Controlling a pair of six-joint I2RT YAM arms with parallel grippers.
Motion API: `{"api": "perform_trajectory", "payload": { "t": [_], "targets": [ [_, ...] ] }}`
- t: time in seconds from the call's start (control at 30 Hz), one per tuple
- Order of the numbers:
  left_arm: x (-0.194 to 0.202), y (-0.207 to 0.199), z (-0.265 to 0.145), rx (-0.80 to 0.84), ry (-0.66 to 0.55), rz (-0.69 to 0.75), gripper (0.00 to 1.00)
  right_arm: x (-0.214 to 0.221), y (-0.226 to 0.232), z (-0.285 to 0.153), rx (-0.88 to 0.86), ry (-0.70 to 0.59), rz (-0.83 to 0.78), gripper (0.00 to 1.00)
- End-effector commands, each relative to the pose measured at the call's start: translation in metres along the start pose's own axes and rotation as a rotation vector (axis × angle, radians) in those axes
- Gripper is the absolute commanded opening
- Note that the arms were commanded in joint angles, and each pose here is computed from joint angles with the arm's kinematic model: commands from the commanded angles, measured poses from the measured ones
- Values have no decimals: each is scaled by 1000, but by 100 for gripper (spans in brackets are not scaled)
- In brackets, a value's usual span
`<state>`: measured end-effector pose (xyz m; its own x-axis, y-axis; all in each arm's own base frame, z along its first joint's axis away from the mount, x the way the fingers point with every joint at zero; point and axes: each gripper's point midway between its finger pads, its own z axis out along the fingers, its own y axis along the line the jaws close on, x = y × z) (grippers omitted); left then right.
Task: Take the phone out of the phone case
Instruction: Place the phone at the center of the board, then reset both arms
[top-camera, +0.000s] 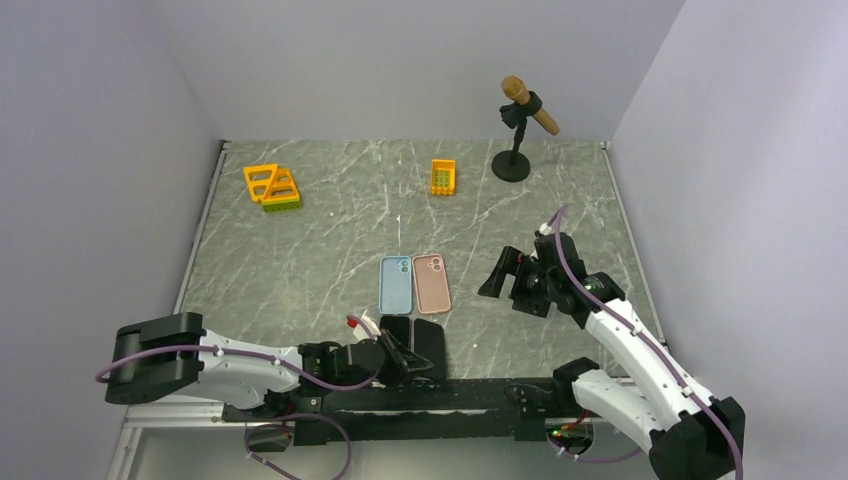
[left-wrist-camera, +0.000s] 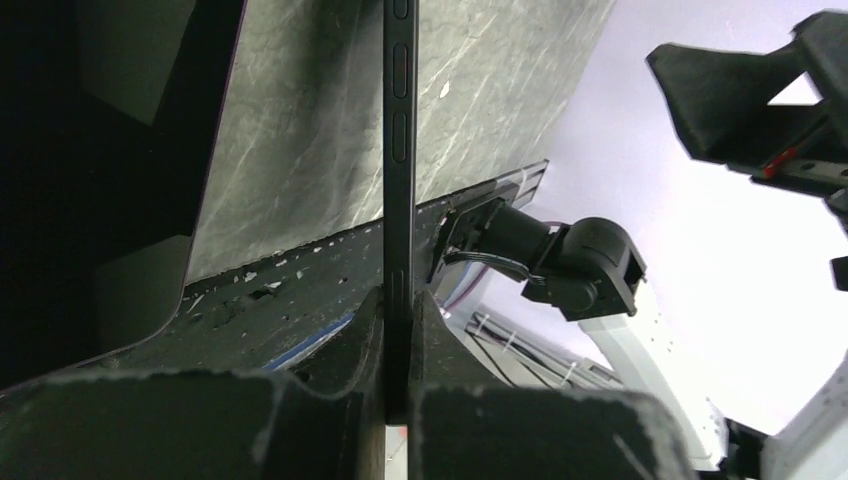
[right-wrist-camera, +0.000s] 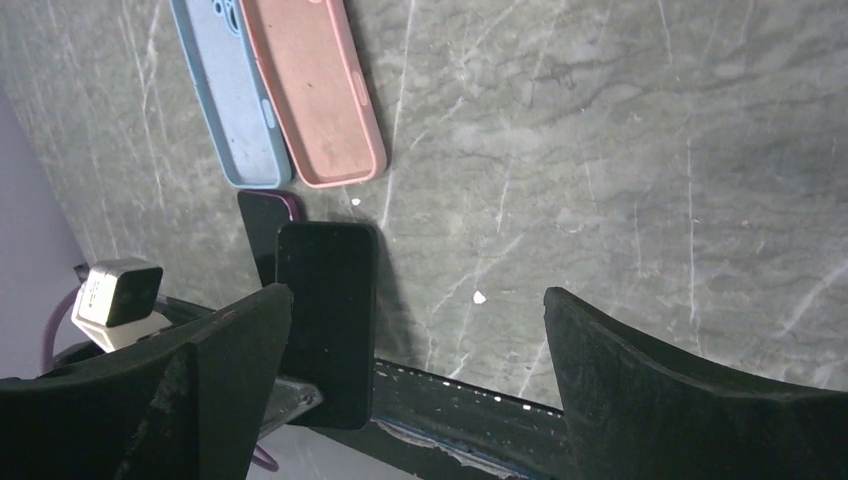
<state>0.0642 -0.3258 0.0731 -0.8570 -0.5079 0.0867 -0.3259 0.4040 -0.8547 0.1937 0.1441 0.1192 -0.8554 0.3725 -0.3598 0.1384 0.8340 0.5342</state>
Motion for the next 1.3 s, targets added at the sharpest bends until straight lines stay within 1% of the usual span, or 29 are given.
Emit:
{"api": "perform_trajectory", "payload": {
  "t": [0.0, 0.1, 0.17, 0.3, 0.37, 0.47, 0.57, 0.67, 0.77, 0.9, 0.97, 1.0, 1.07, 1.1, 1.13, 1.2, 1.23, 1.27],
  "targets": [
    [-2, -11, 2, 80, -12, -126, 10, 3, 2, -8, -13, -3, 13, 100],
    [8, -6, 4, 64, 43, -138, 16, 0, 3, -11, -11, -7, 7, 100],
    [12, -4, 5, 37, 64, -153, 26, -1, 5, -12, -12, -7, 2, 100],
    [11, -4, 3, 17, 54, -169, 52, -4, 7, -13, -16, -13, 0, 100],
    [9, -1, 2, -4, 42, -176, 57, -6, 10, -15, -17, -15, -4, 100],
    [8, 1, -1, -14, 44, -198, 62, -10, 14, -21, -26, -25, -20, 100],
    [13, -5, -3, -10, 71, -214, 76, -14, 16, -27, -22, -36, -39, 100],
    [14, -3, -5, -49, 75, -238, 92, -17, 17, -33, -6, -35, -60, 100],
    [14, -1, -13, -123, 67, -286, 98, -20, 20, -40, -4, -45, -77, 100],
    [3, -6, -31, -197, 2, -279, 99, -25, 23, -50, -2, -61, -89, 100],
    [-5, -16, -41, -198, -26, -264, 99, -28, 24, -55, 10, -70, -93, 100],
    [-10, -25, -47, -180, -42, -235, 98, -30, 24, -59, 17, -80, -100, 100],
    [-28, -48, -63, -142, -112, -129, 98, -38, 26, -69, 25, -118, -117, 100],
    [-40, -66, -73, -108, -164, -56, 98, -45, 31, -78, 20, -150, -131, 100],
    [-53, -95, -87, -56, -218, 21, 98, -51, 34, -87, 20, -179, -142, 100],
    [-83, -137, -115, -2, -346, 231, 98, -63, 41, -106, 21, -235, -162, 100],
    [-97, -158, -131, 9, -417, 364, 98, -70, 44, -116, 28, -264, -169, 100],
    [-110, -179, -150, 5, -489, 531, 98, -78, 49, -128, 27, -294, -180, 100]
  ]
}}
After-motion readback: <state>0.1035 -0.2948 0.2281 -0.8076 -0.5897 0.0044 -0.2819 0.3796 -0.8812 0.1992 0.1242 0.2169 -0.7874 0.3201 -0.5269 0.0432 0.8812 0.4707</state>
